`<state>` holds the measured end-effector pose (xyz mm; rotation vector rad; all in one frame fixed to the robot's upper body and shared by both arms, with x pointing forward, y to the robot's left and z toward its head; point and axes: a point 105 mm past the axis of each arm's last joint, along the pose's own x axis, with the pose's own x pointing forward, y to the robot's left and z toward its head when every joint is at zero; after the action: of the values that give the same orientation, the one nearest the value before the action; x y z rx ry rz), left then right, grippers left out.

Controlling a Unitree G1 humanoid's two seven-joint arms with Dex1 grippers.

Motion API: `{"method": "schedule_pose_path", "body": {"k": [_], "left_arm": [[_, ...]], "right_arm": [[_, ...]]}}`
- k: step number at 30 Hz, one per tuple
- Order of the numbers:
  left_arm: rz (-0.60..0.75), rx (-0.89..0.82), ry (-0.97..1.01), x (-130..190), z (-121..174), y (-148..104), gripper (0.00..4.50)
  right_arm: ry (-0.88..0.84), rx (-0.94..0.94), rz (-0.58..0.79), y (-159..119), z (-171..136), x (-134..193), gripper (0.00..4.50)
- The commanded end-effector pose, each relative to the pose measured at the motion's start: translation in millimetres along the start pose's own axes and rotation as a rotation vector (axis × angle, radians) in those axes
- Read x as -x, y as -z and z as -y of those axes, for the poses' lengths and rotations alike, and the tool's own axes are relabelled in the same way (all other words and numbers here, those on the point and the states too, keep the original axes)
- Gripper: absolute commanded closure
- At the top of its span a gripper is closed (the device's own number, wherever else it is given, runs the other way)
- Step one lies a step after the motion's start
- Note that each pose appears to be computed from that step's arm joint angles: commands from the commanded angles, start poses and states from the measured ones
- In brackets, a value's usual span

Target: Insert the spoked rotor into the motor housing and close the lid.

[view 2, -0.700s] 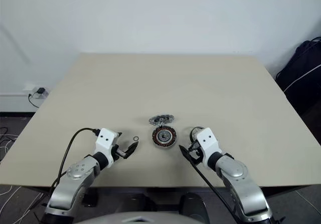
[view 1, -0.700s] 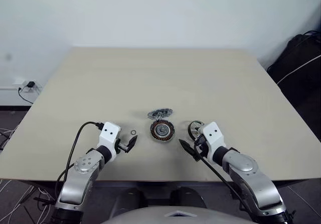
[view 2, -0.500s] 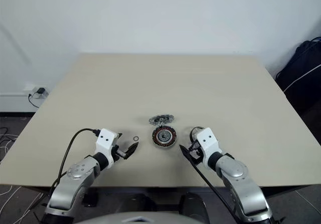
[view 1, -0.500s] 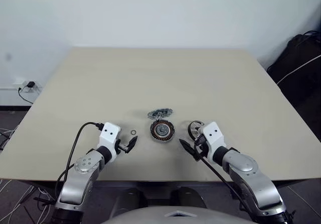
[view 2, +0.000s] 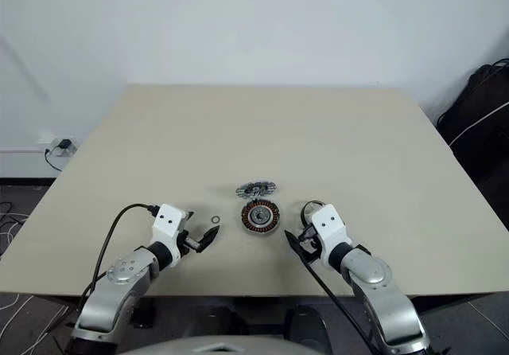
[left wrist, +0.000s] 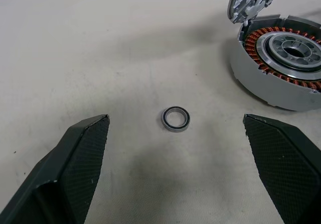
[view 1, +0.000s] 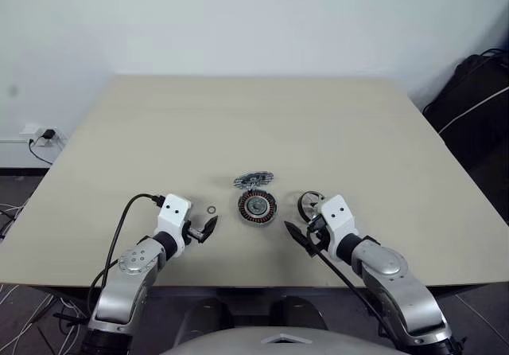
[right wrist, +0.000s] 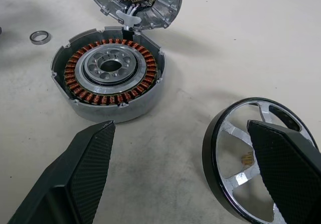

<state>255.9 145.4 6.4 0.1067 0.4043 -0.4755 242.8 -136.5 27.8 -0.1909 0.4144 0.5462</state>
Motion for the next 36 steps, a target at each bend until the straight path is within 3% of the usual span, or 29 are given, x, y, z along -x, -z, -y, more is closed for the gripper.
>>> {"method": "schedule_pose_path", "body": {"k": [1,17,24,27,36], "left_arm": [[0.025,-0.006,-0.009,-4.0,-1.8,-8.2,0.00],[-0.053,-0.105,-0.005,-50.2,-3.3,-11.1,0.00],[-0.149,-0.120,-0.012,-51.1,-8.3,8.4,0.00],[-0.179,-0.109,-0.013,-45.0,-10.3,17.1,0.60],[-0.240,-0.079,-0.045,-21.0,-12.9,35.1,3.51]], "right_arm": [[0.013,0.018,0.047,-11.3,1.6,1.1,0.02],[0.012,0.020,0.058,-14.5,2.2,-4.1,0.02],[0.036,0.011,0.061,-12.9,4.0,-1.0,0.02],[0.043,0.002,0.062,-11.5,3.3,0.1,0.00],[0.046,-0.010,0.059,-9.0,1.1,0.3,0.00]]}}
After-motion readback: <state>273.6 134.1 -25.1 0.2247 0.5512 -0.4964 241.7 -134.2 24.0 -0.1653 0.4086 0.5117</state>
